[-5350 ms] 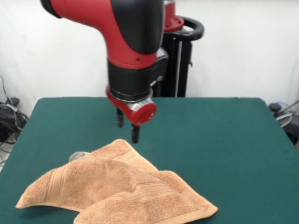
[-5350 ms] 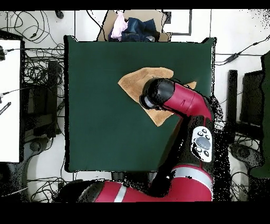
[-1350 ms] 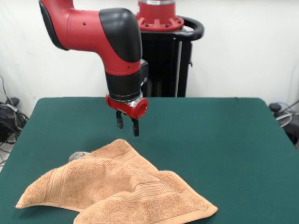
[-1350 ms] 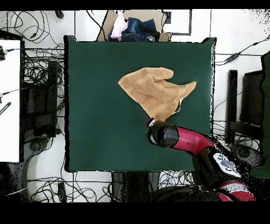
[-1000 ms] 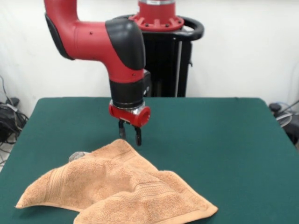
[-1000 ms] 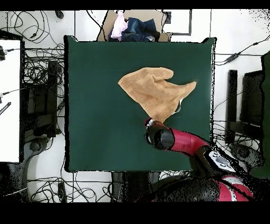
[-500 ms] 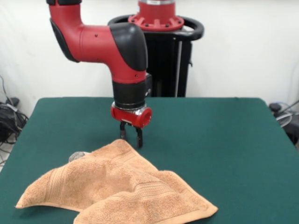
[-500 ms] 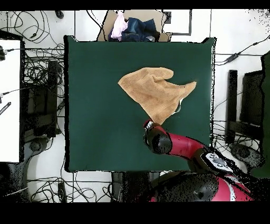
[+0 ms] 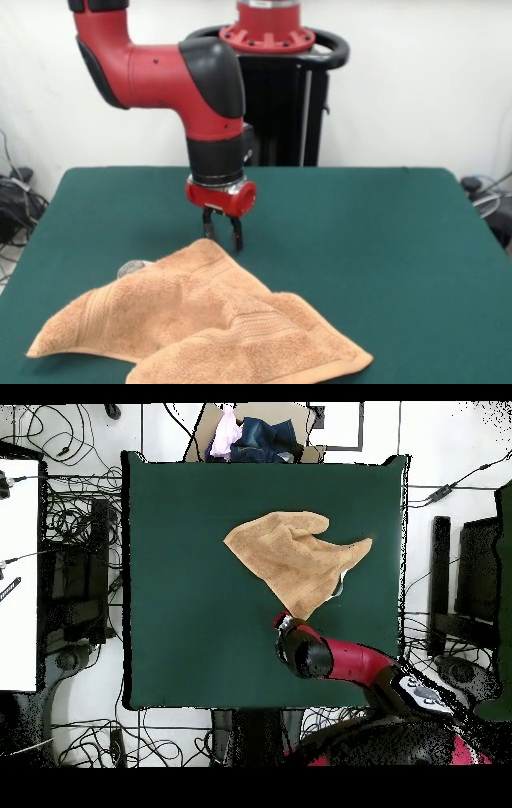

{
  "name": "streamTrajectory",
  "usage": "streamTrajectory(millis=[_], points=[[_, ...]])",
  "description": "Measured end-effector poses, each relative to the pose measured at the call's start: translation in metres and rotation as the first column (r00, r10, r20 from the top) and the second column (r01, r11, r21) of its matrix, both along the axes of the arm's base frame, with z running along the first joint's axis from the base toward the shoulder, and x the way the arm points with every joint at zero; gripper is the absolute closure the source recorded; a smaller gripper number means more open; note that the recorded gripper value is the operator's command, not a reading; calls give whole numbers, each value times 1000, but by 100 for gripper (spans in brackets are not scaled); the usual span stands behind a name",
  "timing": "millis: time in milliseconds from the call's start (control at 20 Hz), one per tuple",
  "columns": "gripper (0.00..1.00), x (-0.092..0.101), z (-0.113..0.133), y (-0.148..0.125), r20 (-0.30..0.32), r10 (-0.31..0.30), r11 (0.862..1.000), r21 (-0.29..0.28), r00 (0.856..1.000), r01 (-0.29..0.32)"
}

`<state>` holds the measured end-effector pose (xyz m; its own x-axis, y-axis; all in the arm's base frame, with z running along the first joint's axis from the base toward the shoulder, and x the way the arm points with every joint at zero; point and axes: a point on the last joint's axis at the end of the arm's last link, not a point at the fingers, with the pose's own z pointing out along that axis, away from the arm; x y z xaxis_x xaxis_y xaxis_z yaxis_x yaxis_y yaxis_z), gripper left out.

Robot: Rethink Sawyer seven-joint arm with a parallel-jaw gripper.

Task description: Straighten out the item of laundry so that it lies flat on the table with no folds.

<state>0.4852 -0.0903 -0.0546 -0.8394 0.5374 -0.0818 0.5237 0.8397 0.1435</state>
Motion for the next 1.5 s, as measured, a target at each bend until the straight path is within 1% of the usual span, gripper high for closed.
streamTrajectory(millis=[200,600,900,1000,1200,1250,1400,1500], points=[[0,0,1,-2,-4,2,1000,17,1000,-2],[0,1,1,-6,-8,-5,999,33,1000,5],[0,3,2,-14,-25,-14,997,76,1000,16],[0,4,3,-20,-39,-18,996,92,999,22],[0,3,3,-32,-64,-33,994,100,997,39],[0,1,4,-43,-85,-47,993,100,995,55],[0,-2,3,-64,-120,-77,991,98,990,89],[0,-4,3,-75,-136,-91,990,96,987,104]])
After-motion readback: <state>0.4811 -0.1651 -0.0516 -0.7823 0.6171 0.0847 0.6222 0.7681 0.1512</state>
